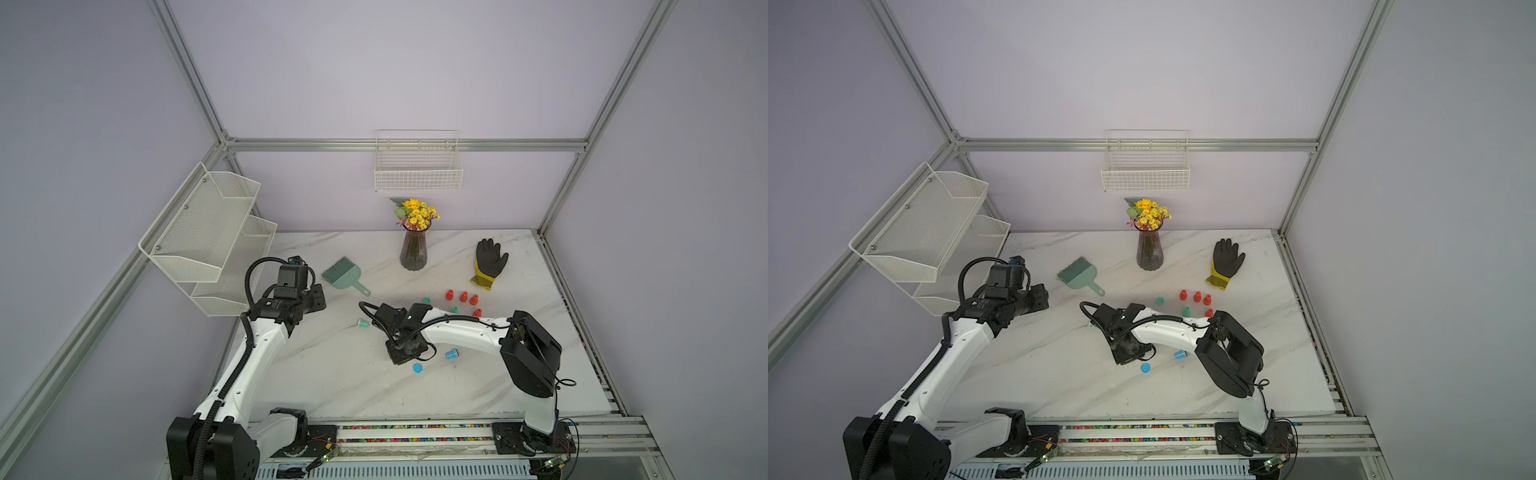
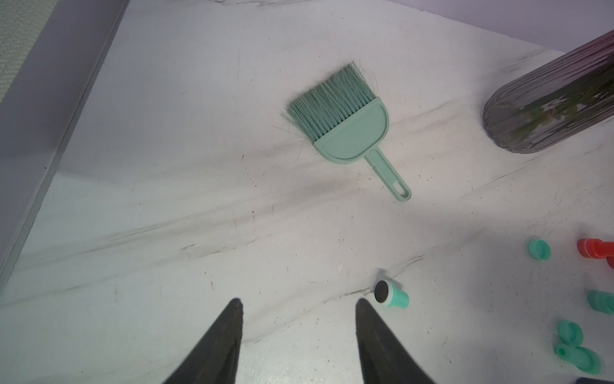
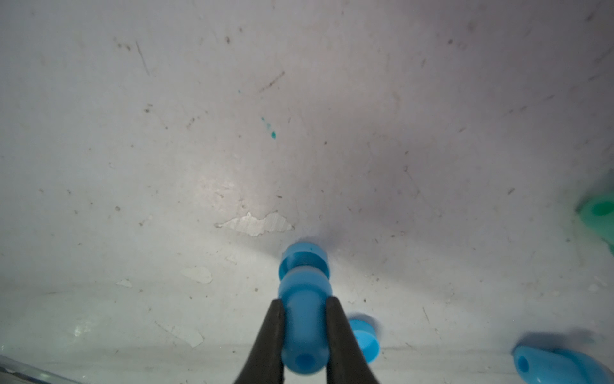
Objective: Close the stamp cap
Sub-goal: Close the cover of the stamp.
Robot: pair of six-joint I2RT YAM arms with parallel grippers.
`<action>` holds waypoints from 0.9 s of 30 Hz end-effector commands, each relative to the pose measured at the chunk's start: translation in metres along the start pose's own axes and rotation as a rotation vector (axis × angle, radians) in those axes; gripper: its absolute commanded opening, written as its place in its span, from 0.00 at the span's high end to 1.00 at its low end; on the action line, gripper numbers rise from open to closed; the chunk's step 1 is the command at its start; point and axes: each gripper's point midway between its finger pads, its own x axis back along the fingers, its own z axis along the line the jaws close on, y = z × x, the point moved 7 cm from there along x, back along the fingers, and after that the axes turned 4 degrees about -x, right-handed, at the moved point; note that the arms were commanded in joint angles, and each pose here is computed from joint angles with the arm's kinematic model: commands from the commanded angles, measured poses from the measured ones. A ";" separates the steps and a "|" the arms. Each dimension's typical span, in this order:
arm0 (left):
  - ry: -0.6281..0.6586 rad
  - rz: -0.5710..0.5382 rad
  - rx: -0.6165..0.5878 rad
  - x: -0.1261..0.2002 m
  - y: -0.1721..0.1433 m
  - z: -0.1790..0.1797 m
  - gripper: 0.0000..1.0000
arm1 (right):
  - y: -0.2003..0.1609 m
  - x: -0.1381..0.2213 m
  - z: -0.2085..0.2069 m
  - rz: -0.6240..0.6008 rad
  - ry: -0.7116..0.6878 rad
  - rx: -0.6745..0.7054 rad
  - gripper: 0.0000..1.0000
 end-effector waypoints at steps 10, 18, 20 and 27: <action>0.001 -0.030 -0.017 0.001 0.007 0.002 0.45 | 0.008 0.009 0.006 -0.043 0.014 0.001 1.00; 0.002 -0.027 -0.019 0.000 0.006 0.002 0.45 | 0.005 -0.003 0.005 -0.024 0.009 0.002 1.00; 0.002 -0.028 -0.018 0.000 0.007 0.002 0.45 | 0.003 -0.006 0.005 -0.015 0.011 0.003 1.00; 0.004 -0.026 -0.018 0.000 0.006 0.002 0.45 | -0.001 -0.017 0.004 0.002 0.003 0.004 1.00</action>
